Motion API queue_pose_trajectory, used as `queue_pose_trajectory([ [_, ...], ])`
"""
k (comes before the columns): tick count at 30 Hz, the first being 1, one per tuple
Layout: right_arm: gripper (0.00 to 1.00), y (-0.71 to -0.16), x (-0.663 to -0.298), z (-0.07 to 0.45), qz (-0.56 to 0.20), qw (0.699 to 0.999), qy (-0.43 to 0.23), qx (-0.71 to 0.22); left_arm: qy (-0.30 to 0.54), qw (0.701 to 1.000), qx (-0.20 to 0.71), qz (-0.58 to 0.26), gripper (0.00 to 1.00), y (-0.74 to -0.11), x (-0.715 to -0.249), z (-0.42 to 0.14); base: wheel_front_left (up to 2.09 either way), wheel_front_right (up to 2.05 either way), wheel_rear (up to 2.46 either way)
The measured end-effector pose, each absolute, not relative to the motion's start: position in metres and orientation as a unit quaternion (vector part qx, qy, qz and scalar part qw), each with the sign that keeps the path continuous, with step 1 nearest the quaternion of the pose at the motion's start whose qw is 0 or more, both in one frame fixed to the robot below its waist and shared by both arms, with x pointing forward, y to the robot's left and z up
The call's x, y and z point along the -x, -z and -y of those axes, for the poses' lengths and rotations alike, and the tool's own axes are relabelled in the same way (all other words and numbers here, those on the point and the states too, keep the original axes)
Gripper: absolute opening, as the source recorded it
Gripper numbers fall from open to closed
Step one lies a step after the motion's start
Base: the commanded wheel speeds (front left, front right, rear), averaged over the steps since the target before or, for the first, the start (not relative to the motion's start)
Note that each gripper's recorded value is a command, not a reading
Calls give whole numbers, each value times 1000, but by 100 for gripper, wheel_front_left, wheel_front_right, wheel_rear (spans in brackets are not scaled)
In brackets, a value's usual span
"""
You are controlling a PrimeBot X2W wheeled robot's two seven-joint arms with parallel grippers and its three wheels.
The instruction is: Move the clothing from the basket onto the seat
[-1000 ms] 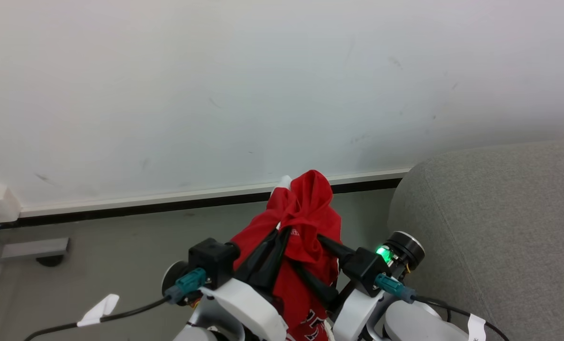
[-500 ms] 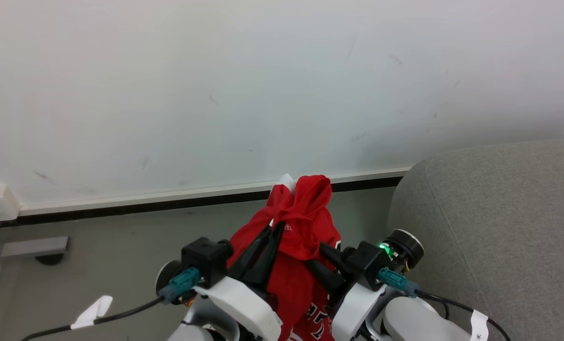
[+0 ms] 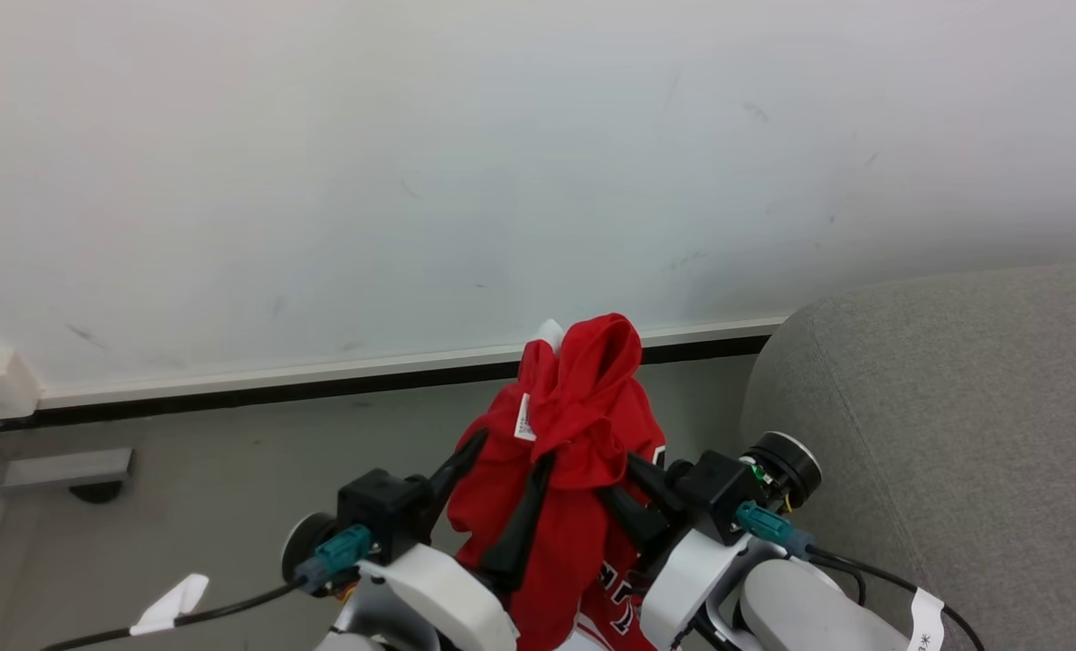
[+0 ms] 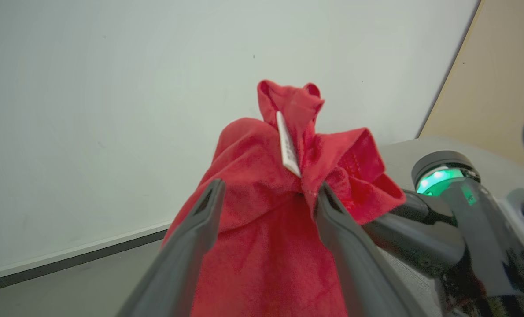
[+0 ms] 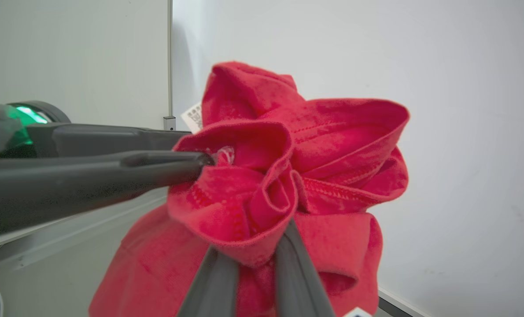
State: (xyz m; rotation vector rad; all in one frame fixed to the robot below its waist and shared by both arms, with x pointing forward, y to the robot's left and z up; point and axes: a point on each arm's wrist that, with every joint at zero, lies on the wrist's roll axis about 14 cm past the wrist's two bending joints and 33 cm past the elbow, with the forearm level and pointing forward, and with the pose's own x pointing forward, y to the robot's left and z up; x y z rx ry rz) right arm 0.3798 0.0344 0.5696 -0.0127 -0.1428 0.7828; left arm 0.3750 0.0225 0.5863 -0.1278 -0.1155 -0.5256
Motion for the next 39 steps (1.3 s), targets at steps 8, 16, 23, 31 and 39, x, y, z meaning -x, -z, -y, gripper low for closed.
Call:
queue_pose_trajectory([
  [8,0,-571,-383,-31,71,925,-373,6,251,966,52,45,100,-576,-372,-33,0,0,0],
  [16,0,-569,-383,-29,70,927,-370,6,247,967,48,39,100,-572,-373,-35,0,0,0],
  [23,0,-569,-385,-19,70,931,-357,6,257,964,50,38,100,-571,-374,-27,0,0,0],
  [31,0,-569,-391,16,71,947,-314,10,292,954,53,31,100,-568,-375,-1,0,0,0],
  [39,0,-568,-392,70,73,966,-248,22,352,934,59,23,100,-565,-371,43,0,0,0],
])
